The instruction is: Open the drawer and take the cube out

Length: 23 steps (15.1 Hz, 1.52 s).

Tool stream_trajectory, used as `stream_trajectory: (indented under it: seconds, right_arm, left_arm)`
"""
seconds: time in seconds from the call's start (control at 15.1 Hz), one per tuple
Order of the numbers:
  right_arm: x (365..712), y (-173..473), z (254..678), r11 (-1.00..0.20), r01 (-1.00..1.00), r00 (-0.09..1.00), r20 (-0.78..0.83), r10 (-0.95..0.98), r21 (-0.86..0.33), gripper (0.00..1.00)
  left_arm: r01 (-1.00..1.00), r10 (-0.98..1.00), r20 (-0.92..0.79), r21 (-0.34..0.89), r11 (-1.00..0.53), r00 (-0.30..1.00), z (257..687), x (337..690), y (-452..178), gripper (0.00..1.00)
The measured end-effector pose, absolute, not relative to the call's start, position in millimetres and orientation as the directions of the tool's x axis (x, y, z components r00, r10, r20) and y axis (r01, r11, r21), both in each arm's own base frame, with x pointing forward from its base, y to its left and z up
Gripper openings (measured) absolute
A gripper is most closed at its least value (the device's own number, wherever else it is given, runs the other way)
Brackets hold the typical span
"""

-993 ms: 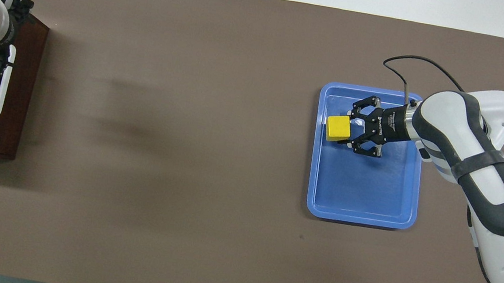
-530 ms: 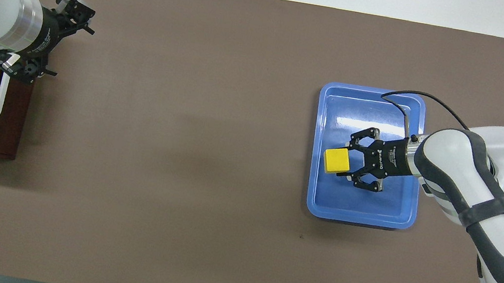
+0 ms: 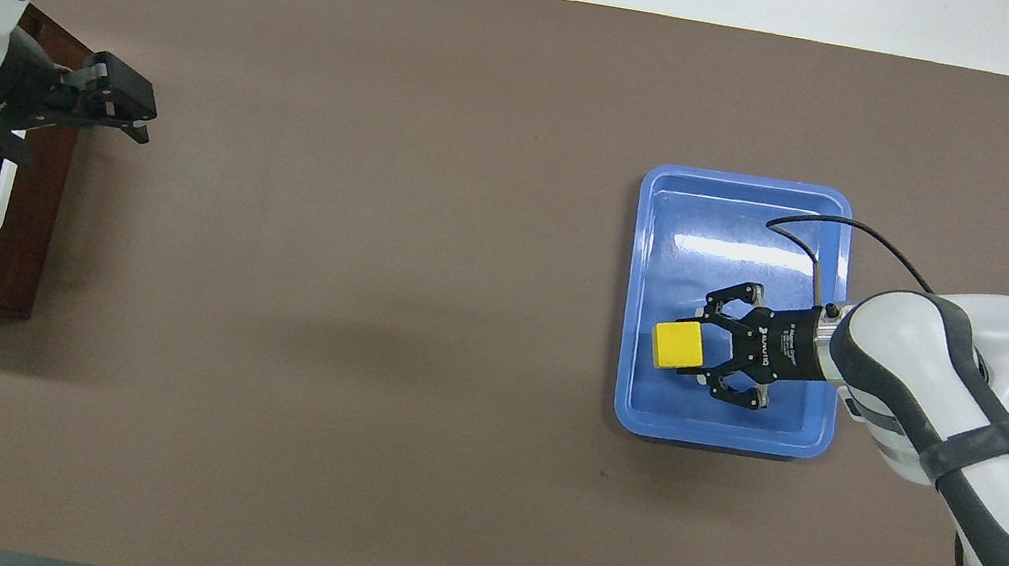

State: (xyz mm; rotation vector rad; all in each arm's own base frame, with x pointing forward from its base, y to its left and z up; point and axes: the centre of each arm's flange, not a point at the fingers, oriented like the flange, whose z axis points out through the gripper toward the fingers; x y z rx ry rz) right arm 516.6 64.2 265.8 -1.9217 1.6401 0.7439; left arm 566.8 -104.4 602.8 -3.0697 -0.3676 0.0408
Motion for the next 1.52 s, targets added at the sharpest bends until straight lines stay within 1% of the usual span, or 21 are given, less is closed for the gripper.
stream_trajectory:
  seconds: [0.2,0.33,0.46,0.6,0.66,0.93,1.13,1.26,1.39,1.52]
  right_arm:
    - [511,64,260,-0.147,-0.989,0.117,-0.692,-0.712,-0.016,0.56]
    - [509,64,258,-0.146,-0.989,0.113,-0.692,-0.713,-0.011,0.56]
    - [507,64,256,-0.146,-0.989,0.111,-0.691,-0.715,-0.008,0.56]
    - [505,65,255,-0.147,-0.989,0.110,-0.690,-0.715,-0.006,0.56]
    - [504,65,255,-0.148,-0.989,0.110,-0.690,-0.716,-0.004,0.62]
    - [504,65,255,-0.147,-0.989,0.111,-0.689,-0.716,-0.007,0.99]
    - [506,66,260,-0.142,-0.990,0.112,-0.689,-0.716,-0.014,1.00]
    - [512,66,273,-0.127,-0.992,0.109,-0.689,-0.716,-0.026,1.00]
    - [523,69,297,-0.124,-0.991,0.119,-0.684,-0.720,-0.042,1.00]
    - [536,71,336,-0.171,-0.983,0.170,-0.654,-0.737,-0.063,1.00]
  left_arm:
    - [0.072,0.074,-0.047,-0.049,-0.996,0.996,602,569,-58,1.00]
    - [0.002,0.004,-0.061,-0.041,-0.999,0.998,595,565,-39,1.00]
    - [-0.027,-0.027,-0.081,-0.003,-1.000,0.996,587,555,-46,1.00]
    - [-0.038,-0.039,-0.089,0.004,-0.999,0.995,586,550,-54,1.00]
    - [-0.041,-0.041,-0.091,0.005,-0.999,0.995,585,548,-58,1.00]
    - [-0.059,-0.059,-0.094,0.005,-0.998,0.994,584,544,-75,1.00]
    - [-0.068,-0.068,-0.092,0.005,-0.998,0.993,585,543,-80,1.00]
    - [-0.071,-0.071,-0.096,0.005,-0.997,0.993,586,542,-81,1.00]
    - [-0.082,-0.082,-0.104,0.004,-0.997,0.991,585,540,-87,1.00]
    - [-0.092,-0.092,-0.104,0.004,-0.996,0.990,585,539,-93,1.00]
